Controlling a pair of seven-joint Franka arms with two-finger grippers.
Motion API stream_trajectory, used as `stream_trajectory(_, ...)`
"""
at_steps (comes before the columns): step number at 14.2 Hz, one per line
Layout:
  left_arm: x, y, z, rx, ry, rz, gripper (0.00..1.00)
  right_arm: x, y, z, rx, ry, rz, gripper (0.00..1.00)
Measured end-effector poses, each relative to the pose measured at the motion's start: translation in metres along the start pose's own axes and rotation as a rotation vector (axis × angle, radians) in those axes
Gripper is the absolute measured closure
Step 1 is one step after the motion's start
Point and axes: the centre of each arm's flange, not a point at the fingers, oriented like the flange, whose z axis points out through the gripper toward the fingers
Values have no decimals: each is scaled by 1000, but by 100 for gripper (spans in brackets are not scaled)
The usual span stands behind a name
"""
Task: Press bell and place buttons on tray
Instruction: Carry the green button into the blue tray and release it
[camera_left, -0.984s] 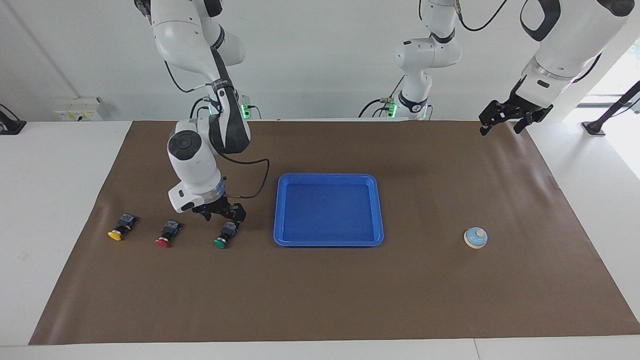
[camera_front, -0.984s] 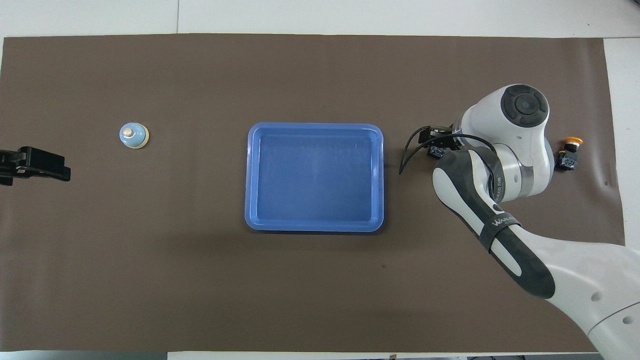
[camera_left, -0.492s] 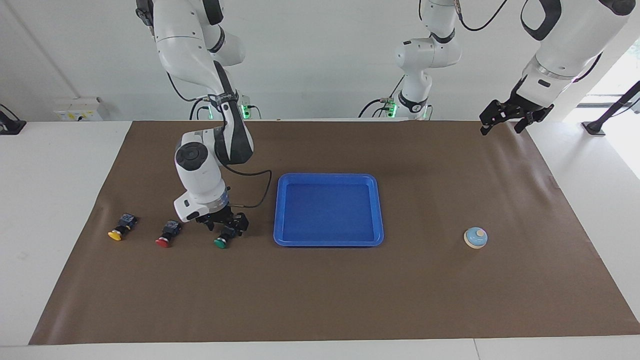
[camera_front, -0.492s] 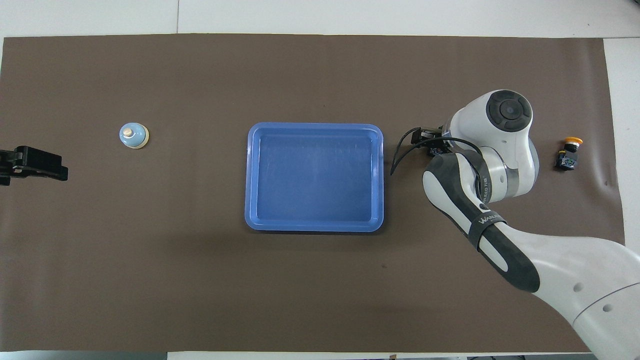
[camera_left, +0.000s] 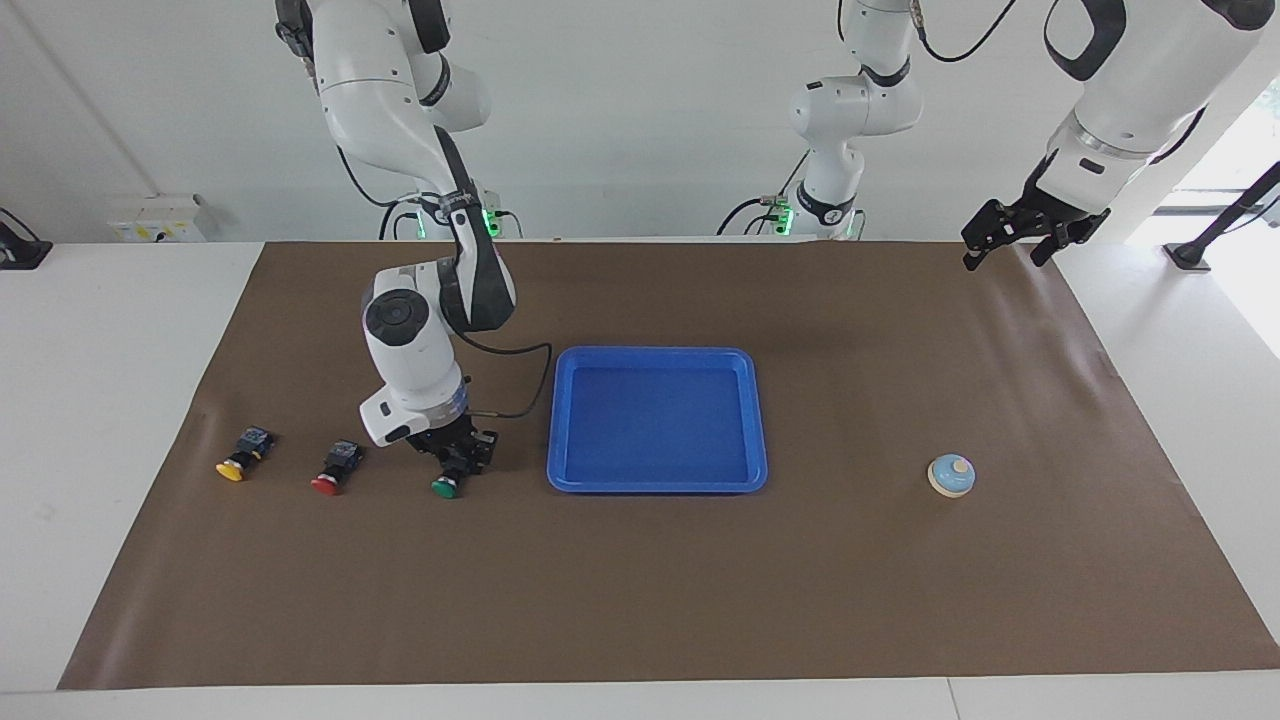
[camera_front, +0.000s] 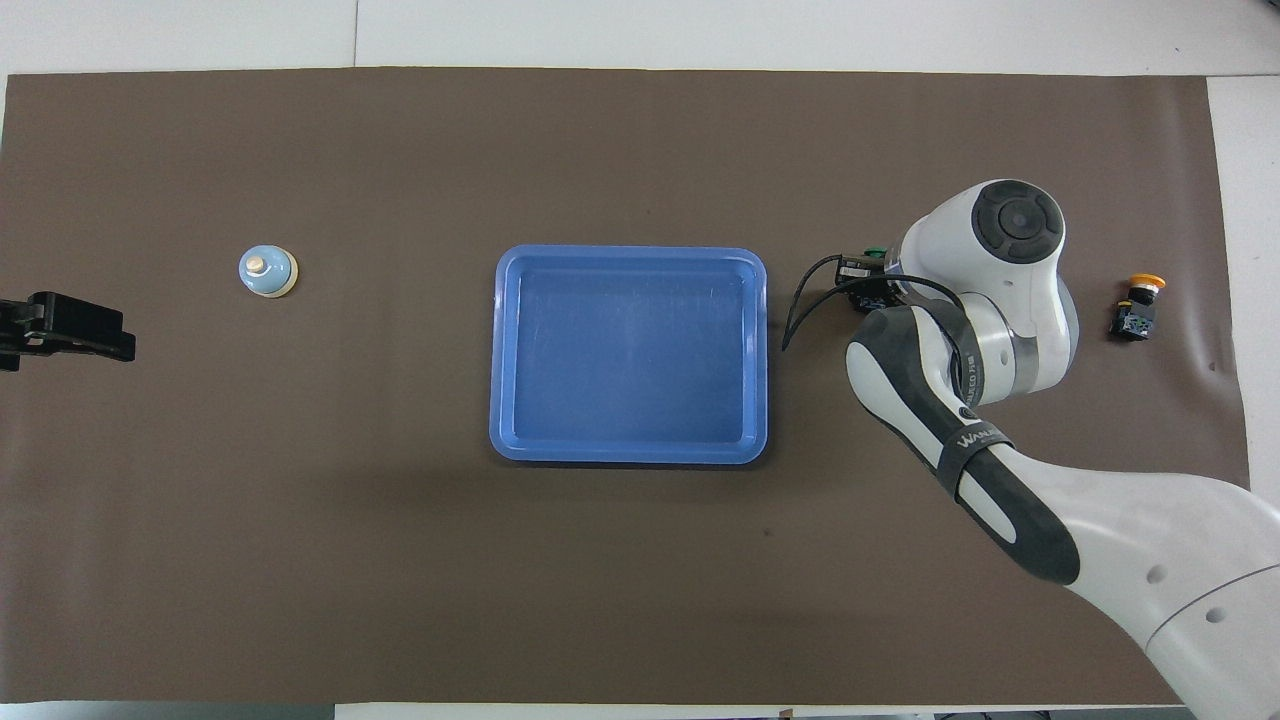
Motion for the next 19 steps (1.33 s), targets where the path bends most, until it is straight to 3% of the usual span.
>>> stream_trajectory(2, 0, 0, 0, 0, 0, 0, 0, 9, -3, -19, -13, -17, 0, 59)
stream_trajectory(5, 0, 0, 0, 0, 0, 0, 0, 28, -25, -89, -30, -48, -16, 59)
stream_trajectory(7, 0, 0, 0, 0, 0, 0, 0, 18, -64, -128, -34, -59, -58, 59)
stream_trajectory(10, 0, 0, 0, 0, 0, 0, 0, -18, -133, -150, -31, -61, -77, 59)
stream_trajectory(14, 0, 0, 0, 0, 0, 0, 0, -61, -198, -127, -19, -88, -128, 59)
stream_trajectory(19, 0, 0, 0, 0, 0, 0, 0, -72, -208, -52, -6, -78, -129, 59)
